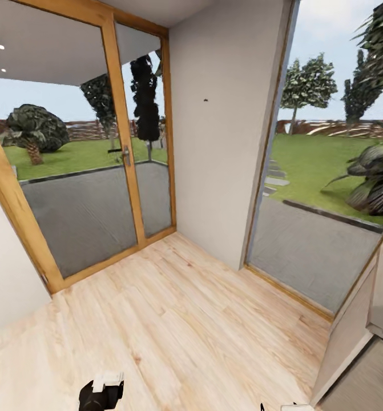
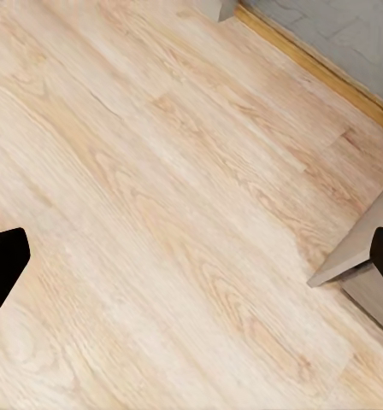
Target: In the kitchen, take the Vidalia onion out of the sink, dice it on the chopping board with the paring knife, put the diced onion into the bowl on the countertop, then place both the paring knife and the chopping board into the sink.
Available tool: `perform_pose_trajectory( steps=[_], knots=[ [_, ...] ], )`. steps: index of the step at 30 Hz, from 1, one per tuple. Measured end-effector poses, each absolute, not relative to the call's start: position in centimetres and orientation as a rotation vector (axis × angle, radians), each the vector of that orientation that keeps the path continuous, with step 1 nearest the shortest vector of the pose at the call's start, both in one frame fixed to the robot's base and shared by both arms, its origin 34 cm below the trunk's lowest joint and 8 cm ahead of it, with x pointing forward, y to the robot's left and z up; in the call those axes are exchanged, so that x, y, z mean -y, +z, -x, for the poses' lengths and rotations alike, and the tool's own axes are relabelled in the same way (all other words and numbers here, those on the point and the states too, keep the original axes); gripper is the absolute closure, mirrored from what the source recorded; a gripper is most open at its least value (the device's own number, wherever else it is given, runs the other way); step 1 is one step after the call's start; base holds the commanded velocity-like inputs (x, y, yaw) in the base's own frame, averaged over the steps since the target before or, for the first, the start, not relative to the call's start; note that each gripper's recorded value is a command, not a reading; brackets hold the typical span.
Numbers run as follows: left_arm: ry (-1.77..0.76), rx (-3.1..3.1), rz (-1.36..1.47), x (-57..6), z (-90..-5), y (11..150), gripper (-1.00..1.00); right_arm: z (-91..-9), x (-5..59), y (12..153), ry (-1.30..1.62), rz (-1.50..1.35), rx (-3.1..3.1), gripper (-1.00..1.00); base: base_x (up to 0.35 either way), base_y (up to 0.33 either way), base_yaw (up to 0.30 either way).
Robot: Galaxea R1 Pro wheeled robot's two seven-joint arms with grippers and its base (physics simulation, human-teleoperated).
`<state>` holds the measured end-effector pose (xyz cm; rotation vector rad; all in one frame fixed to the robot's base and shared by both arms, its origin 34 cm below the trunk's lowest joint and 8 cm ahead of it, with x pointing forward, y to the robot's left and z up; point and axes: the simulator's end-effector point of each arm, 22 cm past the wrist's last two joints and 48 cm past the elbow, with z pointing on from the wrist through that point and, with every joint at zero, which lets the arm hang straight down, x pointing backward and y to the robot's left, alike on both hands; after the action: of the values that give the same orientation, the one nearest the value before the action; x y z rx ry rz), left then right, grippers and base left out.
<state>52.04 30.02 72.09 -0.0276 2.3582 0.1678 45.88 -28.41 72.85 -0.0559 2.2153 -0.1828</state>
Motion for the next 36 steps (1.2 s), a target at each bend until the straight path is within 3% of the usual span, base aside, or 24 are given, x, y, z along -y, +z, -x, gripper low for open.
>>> perform_pose_trajectory(
  steps=[13, 19, 26, 36],
  knots=[
    [0.168, -2.352, 0.028, -30.0, -52.2, 72.4, -1.00, -46.1, 28.4, 73.1, -0.183, 0.055, -2.208, -1.00, 0.230, 0.190, -0.249],
    [0.173, -2.399, 0.030, -29.9, -51.2, 71.5, -1.00, -46.2, 28.6, 73.1, -0.186, 0.053, -2.207, -1.00, 0.083, 0.032, -0.032],
    [0.188, -2.515, 0.026, -30.3, -44.0, 68.2, -1.00, -46.0, 29.2, 73.0, -0.192, 0.000, -2.214, -1.00, 0.009, 0.003, -0.003],
    [0.363, -2.504, 0.131, -34.1, -42.2, 68.3, -1.00, -45.8, 29.5, 72.9, -0.192, -0.032, -2.221, -1.00, 0.000, 0.000, 0.000]
  ],
)
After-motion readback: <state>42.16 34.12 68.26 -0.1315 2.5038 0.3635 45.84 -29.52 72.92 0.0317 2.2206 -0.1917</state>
